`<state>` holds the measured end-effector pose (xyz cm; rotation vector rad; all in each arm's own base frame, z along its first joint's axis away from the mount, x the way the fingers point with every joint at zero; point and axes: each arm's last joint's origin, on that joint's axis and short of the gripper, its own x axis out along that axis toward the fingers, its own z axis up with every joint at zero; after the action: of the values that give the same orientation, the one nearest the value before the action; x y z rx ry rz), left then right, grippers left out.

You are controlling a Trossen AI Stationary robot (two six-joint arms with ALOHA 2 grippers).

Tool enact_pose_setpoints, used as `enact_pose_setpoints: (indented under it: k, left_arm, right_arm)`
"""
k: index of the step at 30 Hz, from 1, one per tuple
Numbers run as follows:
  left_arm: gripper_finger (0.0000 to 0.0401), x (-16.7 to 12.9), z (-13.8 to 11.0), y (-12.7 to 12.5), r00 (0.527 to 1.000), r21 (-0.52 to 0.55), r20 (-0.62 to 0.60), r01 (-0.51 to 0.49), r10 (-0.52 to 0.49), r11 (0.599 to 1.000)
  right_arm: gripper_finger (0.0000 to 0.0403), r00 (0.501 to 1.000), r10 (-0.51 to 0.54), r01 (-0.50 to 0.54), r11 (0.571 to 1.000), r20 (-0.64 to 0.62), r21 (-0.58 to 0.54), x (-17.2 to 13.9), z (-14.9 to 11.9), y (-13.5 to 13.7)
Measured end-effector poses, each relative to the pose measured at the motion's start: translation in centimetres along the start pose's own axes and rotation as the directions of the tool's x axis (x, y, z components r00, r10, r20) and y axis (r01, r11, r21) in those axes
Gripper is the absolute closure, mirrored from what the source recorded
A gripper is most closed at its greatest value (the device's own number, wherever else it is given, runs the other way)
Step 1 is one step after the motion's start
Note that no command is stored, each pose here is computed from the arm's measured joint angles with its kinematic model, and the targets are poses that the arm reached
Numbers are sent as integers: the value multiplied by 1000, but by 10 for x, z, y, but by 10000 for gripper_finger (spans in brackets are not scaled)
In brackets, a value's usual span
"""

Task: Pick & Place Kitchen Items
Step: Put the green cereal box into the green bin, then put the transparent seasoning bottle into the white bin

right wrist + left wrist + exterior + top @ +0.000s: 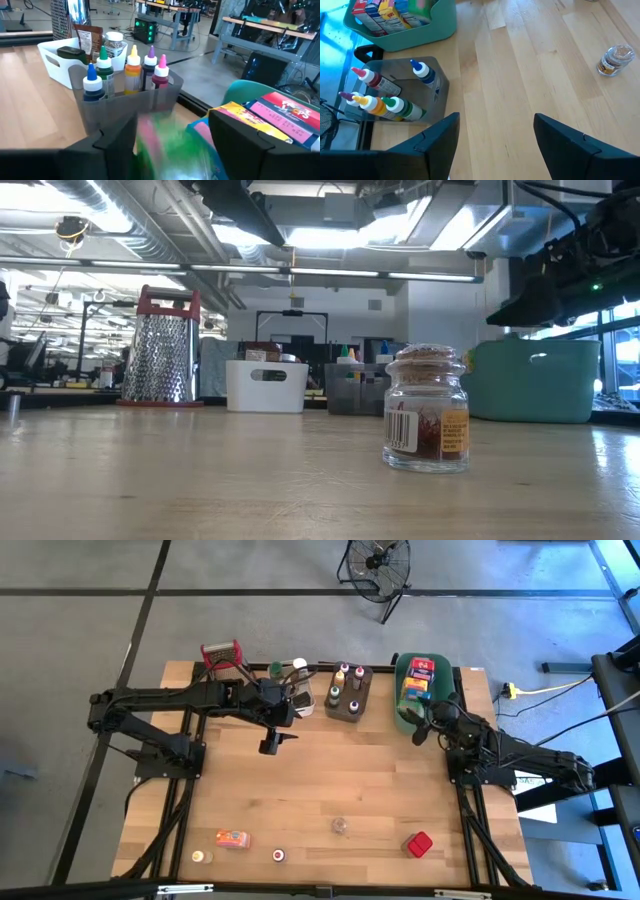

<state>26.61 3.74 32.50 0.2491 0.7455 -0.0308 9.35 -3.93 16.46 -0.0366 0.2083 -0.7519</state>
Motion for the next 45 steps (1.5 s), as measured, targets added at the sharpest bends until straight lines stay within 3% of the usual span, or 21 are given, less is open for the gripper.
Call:
enact_pose_setpoints:
  k: [6,14,19,24,28,34,40,45]
  left_arm:
    - [152,0,0,0,1000,0,0,0,0,1000]
    - [152,0,0,0,1000,0,0,0,0,1000]
    - [151,0,0,0,1000,-8,-1,0,0,1000]
    - [151,0,-1,0,1000,-11,-6,2,-2,1000]
    - [152,0,-2,-1,1000,-12,-17,6,-6,1000]
    - [151,0,-2,-1,1000,-11,-22,7,-8,1000]
    - [151,8,-3,-1,999,-9,-34,32,-33,999]
    - [151,22,-4,-4,989,23,-36,148,-147,989]
  right_arm:
    - [129,994,-111,111,993,2,34,0,0,-3]
    - [129,992,-100,97,994,78,42,-1,9,-3]
    - [130,975,50,-45,999,215,-28,-2,22,0]
    - [130,901,247,-230,969,355,-92,-7,35,5]
    - [130,822,428,-394,904,377,-168,-11,40,9]
    - [130,674,647,-595,761,356,-257,-17,45,14]
    - [130,483,823,-772,561,298,-298,-20,43,22]
    - [130,427,868,-817,491,253,-303,-19,40,30]
